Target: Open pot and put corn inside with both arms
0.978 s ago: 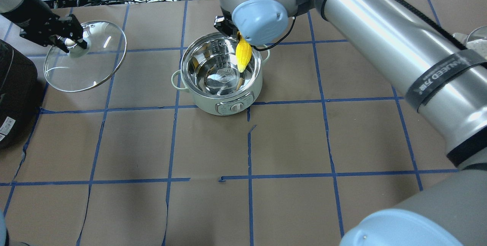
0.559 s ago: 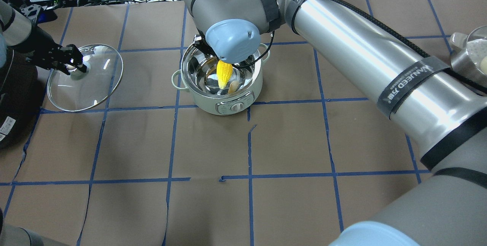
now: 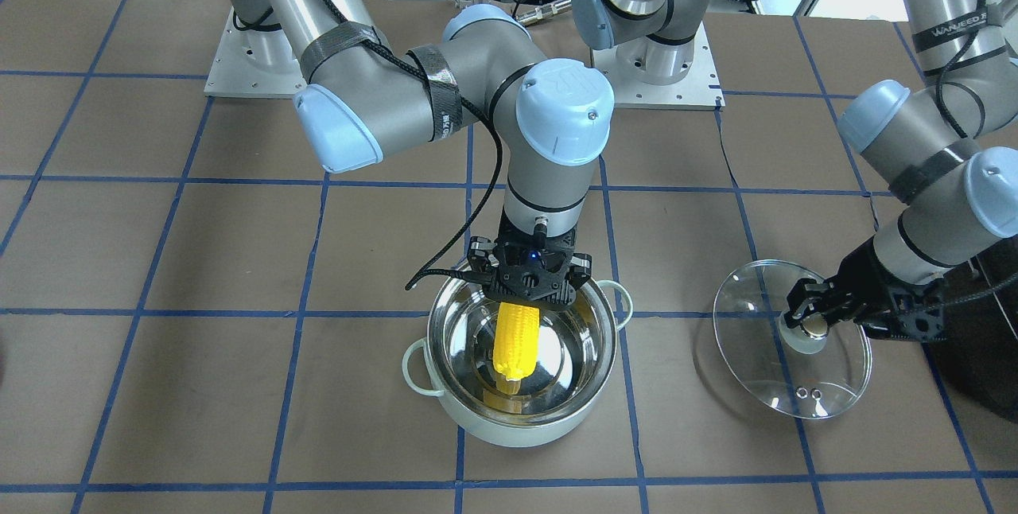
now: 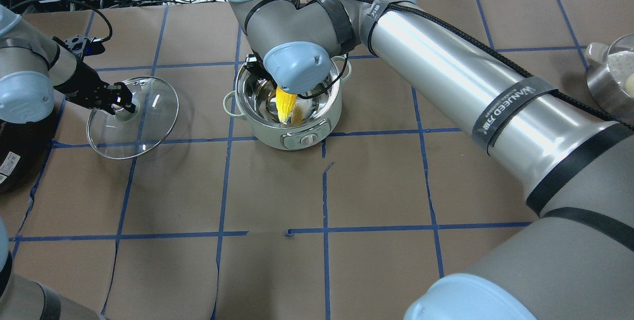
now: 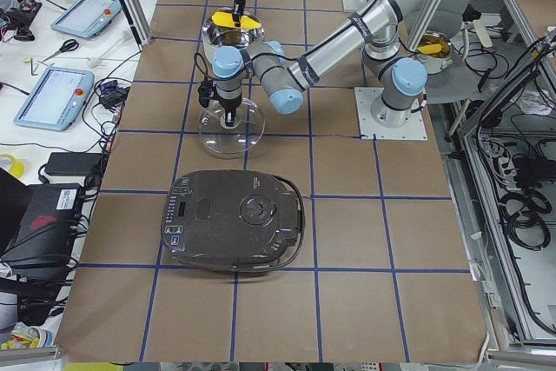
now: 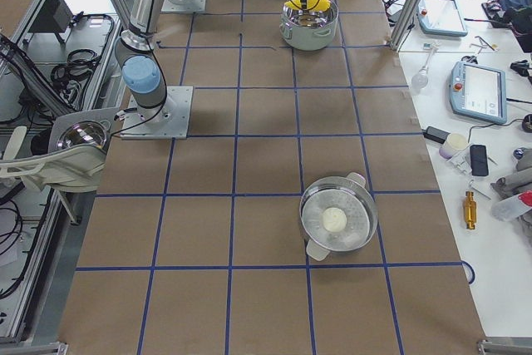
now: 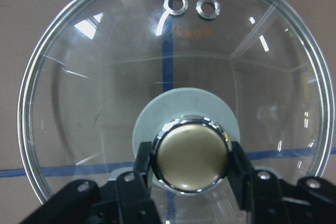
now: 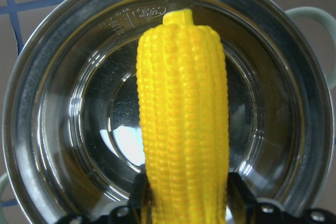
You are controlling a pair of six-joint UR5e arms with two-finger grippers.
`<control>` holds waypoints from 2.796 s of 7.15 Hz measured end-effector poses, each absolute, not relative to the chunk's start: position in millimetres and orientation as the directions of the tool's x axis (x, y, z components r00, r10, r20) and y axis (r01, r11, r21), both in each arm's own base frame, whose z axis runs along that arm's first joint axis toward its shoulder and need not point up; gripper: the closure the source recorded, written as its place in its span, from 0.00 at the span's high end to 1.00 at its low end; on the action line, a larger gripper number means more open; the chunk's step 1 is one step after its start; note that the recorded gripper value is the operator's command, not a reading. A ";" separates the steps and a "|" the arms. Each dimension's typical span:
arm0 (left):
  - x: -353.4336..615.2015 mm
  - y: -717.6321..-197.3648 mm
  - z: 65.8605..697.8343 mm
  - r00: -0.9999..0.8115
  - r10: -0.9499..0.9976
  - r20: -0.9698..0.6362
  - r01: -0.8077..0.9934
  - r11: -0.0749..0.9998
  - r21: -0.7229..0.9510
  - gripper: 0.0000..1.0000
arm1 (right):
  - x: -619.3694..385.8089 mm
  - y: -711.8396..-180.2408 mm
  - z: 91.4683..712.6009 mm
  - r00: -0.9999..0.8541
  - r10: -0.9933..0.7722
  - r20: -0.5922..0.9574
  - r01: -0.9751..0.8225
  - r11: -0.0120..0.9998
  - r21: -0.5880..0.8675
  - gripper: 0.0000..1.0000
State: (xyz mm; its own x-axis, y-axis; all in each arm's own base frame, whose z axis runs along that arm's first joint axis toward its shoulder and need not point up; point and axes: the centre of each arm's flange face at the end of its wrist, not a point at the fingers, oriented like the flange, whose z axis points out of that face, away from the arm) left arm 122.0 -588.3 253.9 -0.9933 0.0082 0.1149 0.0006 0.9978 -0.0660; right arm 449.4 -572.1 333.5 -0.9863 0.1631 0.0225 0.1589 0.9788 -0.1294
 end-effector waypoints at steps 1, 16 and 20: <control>122.0 -588.7 248.6 -0.994 0.010 0.109 0.004 0.999 -0.054 0.08 | 447.6 -571.7 336.5 -0.987 0.159 0.017 0.156 0.979 -0.130 1.00; -148.7 -560.9 512.8 -1.000 -0.012 -0.011 -0.011 0.995 -0.103 0.91 | 121.1 -489.6 480.0 -0.995 0.093 0.046 0.093 0.996 0.010 1.00; -156.1 -518.4 518.6 -1.000 -0.006 -0.015 -0.005 0.996 -0.091 0.97 | 122.7 -481.4 503.8 -0.999 0.048 0.027 0.050 0.996 0.069 1.00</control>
